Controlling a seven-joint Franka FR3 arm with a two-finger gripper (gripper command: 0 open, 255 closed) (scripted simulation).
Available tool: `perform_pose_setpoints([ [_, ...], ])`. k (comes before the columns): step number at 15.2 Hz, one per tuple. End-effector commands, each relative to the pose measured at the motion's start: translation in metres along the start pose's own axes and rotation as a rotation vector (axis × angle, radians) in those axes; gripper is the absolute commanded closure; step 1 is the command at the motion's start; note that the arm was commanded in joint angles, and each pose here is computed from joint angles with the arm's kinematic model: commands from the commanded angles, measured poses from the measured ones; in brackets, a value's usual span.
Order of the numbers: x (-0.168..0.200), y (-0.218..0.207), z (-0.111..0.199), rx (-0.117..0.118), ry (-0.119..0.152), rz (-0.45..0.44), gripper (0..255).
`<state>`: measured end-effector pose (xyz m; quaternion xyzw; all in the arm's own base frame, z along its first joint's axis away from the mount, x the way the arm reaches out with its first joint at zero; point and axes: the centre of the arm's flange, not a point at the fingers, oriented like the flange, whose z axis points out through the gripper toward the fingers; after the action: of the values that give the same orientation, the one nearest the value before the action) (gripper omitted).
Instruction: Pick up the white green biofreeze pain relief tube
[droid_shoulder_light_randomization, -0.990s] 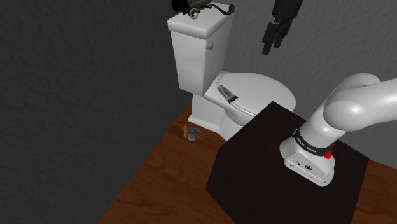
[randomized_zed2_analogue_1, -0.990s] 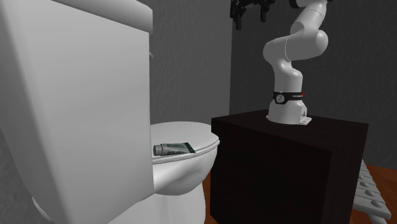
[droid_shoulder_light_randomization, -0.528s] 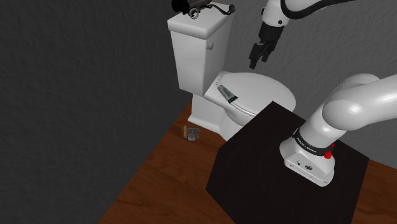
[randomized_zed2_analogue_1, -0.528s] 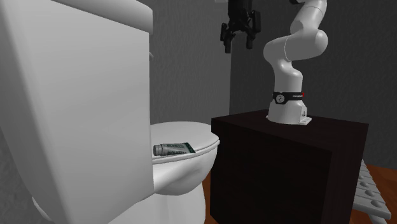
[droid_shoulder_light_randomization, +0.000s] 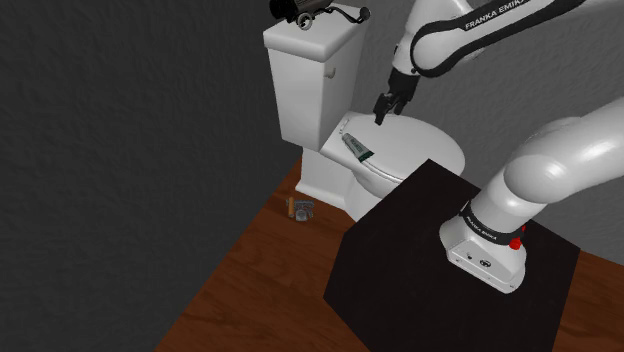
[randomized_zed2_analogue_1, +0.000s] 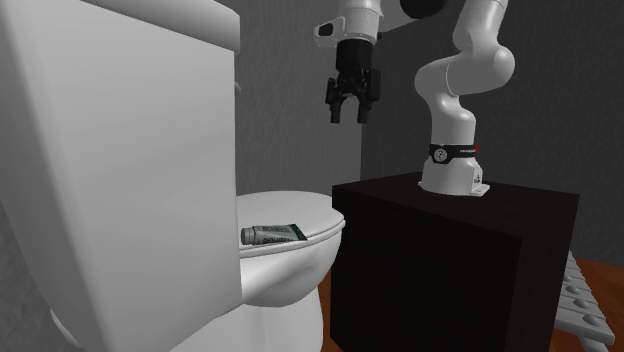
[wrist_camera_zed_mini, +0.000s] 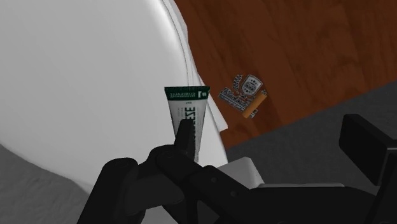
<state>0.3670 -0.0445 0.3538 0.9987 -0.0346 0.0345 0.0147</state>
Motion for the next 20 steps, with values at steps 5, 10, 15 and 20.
perform_pose_setpoints([
  [5, 0.024, 0.018, 0.07, -0.016, 0.057, 0.047, 0],
  [10, 0.048, 0.034, 0.127, -0.03, 0.101, 0.086, 0],
  [15, 0.073, 0.053, 0.181, -0.043, 0.145, 0.125, 0],
  [20, 0.099, 0.073, 0.235, -0.057, 0.188, 0.165, 0],
])
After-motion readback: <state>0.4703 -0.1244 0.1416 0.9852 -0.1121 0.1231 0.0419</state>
